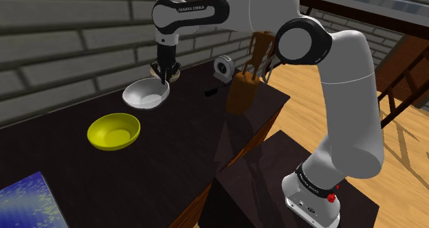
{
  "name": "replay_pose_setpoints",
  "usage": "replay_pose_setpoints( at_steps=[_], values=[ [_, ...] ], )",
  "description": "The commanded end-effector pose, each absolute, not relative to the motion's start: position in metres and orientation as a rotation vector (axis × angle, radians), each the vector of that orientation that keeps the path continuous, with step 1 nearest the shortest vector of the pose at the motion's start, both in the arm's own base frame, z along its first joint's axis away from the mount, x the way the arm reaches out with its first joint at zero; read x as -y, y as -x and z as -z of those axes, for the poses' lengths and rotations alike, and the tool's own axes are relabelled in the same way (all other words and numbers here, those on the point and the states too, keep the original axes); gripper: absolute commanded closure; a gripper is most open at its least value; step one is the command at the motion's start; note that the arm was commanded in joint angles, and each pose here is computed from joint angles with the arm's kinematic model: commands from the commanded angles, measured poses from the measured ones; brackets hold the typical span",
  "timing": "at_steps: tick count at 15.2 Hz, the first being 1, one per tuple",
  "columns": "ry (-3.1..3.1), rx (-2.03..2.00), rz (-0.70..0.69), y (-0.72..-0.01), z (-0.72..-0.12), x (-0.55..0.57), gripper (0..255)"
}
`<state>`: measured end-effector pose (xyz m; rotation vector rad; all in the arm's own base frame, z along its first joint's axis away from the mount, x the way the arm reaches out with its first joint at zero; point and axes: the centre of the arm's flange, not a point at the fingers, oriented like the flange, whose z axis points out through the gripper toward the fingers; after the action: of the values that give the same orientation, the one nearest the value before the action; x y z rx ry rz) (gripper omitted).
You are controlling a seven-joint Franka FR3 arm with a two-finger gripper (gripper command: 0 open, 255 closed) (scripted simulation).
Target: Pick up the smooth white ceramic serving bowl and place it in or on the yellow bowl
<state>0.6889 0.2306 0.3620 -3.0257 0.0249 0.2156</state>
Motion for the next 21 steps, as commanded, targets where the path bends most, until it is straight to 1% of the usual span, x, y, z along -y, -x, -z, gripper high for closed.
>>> replay_pose_setpoints(
  at_steps=[1,11,21],
  values=[
    [3.025,-0.027,-0.214,-0.684,-0.366,-0.257,255],
    [3.025,-0.027,-0.214,-0.67,-0.38,-0.382,255],
    [3.025,-0.027,-0.214,-0.67,-0.327,-0.382,255]
  ],
)
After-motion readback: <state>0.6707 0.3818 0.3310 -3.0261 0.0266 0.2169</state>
